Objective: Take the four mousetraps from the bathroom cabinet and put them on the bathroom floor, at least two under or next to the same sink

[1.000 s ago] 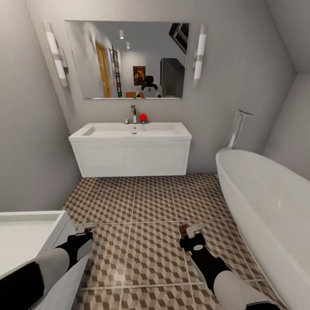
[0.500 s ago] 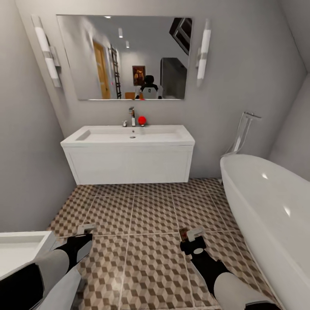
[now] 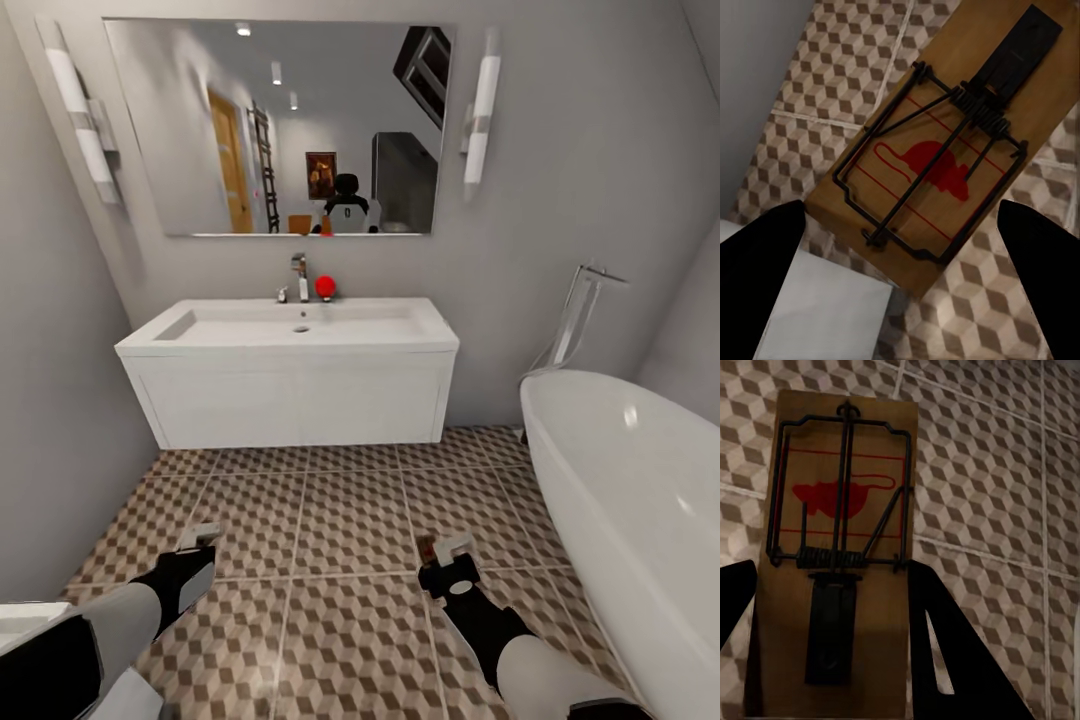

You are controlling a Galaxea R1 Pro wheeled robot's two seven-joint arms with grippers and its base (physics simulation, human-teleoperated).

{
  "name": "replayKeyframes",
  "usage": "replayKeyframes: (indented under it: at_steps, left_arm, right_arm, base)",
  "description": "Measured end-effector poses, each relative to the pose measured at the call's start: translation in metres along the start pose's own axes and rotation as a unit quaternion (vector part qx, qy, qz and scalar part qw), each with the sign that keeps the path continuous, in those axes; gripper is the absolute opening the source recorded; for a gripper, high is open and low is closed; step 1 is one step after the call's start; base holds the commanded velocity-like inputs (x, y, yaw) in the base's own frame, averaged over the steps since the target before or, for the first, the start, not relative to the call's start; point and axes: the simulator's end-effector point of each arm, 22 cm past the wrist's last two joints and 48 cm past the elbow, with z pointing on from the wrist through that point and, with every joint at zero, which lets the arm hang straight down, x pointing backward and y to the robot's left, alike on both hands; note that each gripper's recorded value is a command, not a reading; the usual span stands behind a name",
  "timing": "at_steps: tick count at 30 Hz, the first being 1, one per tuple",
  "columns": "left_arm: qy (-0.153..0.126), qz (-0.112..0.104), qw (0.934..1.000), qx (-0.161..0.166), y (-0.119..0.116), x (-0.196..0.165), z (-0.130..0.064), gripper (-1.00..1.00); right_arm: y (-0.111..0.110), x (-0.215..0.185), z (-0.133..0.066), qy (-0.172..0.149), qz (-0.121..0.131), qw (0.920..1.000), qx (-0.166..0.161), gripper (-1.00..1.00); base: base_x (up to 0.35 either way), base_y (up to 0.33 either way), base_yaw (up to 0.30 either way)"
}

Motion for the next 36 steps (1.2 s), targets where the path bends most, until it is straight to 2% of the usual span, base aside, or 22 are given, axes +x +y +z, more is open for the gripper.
replayKeyframes:
  at_steps: [10,16,23,25,32,36]
  left_arm:
    - [0.0,0.0,1.0,0.001,0.0,0.0,0.0,-1.0]
    - [0.001,-0.001,0.9996,0.029,-0.012,0.001,0.0,-1.0]
    - [0.002,0.0,0.9994,0.034,-0.012,0.002,0.001,-1.0]
    - [0.007,0.001,0.9994,0.032,-0.01,0.01,0.002,-1.0]
    - [0.042,0.017,0.9985,0.03,-0.006,0.068,0.003,-1.0]
    - [0.048,0.02,0.9981,0.032,-0.007,0.079,0.002,-1.0]
  right_arm:
    - [0.001,0.0,0.0,0.0,-0.001,1.0,-0.001,-1.0]
    - [0.003,0.002,0.0,0.002,-0.001,1.0,-0.002,-1.0]
    - [0.004,0.003,0.0,0.003,0.0,1.0,-0.003,-1.0]
    - [0.006,0.003,-0.001,0.003,-0.001,1.0,-0.005,-1.0]
    - [0.014,0.015,-0.002,0.014,-0.003,0.9998,-0.013,-1.0]
    - [0.016,0.018,-0.003,0.013,-0.004,0.9998,-0.015,-1.0]
  base:
    - [0.338,-0.071,0.0]
    - [0.338,-0.073,0.0]
    - [0.338,-0.075,0.0]
    - [0.338,-0.078,0.0]
    - [0.338,-0.092,0.0]
    - [0.338,-0.101,0.0]
